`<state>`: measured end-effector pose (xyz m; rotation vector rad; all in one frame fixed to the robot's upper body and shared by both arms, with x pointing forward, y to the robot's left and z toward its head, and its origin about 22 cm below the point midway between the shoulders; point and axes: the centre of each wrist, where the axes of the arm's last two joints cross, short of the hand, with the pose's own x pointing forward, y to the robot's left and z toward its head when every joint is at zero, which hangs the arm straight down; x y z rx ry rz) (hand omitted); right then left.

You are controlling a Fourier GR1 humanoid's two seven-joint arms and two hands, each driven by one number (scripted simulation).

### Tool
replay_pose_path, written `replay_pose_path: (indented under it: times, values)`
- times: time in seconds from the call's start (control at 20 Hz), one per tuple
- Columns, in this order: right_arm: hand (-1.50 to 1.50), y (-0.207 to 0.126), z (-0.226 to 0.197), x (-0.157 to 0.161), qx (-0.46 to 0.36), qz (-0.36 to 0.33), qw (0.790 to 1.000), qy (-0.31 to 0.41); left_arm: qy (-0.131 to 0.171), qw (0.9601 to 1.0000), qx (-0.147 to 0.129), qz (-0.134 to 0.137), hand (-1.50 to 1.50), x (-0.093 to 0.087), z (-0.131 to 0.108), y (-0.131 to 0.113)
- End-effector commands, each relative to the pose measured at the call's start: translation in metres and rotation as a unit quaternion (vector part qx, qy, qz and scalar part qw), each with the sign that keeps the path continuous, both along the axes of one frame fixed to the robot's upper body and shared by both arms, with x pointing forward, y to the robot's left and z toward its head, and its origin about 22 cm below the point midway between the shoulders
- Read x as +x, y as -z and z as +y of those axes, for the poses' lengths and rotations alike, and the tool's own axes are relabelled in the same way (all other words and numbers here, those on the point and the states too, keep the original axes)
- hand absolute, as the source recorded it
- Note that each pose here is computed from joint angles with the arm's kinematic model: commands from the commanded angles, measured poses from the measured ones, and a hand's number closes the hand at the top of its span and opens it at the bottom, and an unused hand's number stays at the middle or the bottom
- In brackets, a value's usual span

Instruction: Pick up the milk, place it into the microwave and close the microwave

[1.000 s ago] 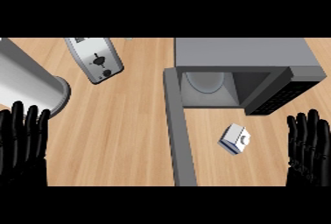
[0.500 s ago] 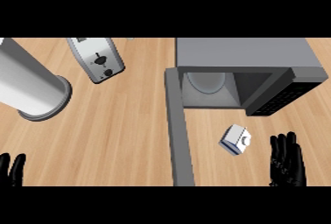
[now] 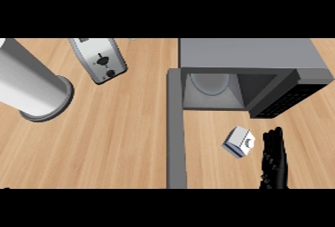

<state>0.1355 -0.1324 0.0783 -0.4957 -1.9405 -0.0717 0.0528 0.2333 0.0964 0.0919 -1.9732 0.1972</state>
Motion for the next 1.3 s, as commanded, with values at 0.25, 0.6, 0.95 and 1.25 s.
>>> replay_pose_path:
  times: [0.25, 0.6, 0.95, 1.25]
  values:
    - [-1.5, 0.025, -0.018, 0.027, -0.021, 0.023, 0.999, 0.019, -0.011, 0.9999, 0.012, -0.005, -1.5, -0.027, 0.023, 0.012]
    - [-1.5, 0.06, -0.039, 0.049, -0.045, 0.05, 0.997, 0.022, -0.008, 0.9999, 0.005, -0.007, -1.5, -0.039, 0.024, 0.014]
    - [-1.5, 0.089, -0.05, 0.072, -0.042, 0.065, 0.994, 0.073, -0.012, 0.9999, 0.009, -0.001, -1.5, -0.059, 0.023, 0.025]
    - [-1.5, 0.116, -0.075, 0.08, -0.055, 0.091, 0.991, 0.079, -0.007, 1.0, 0.006, -0.003, -1.5, -0.062, 0.03, 0.015]
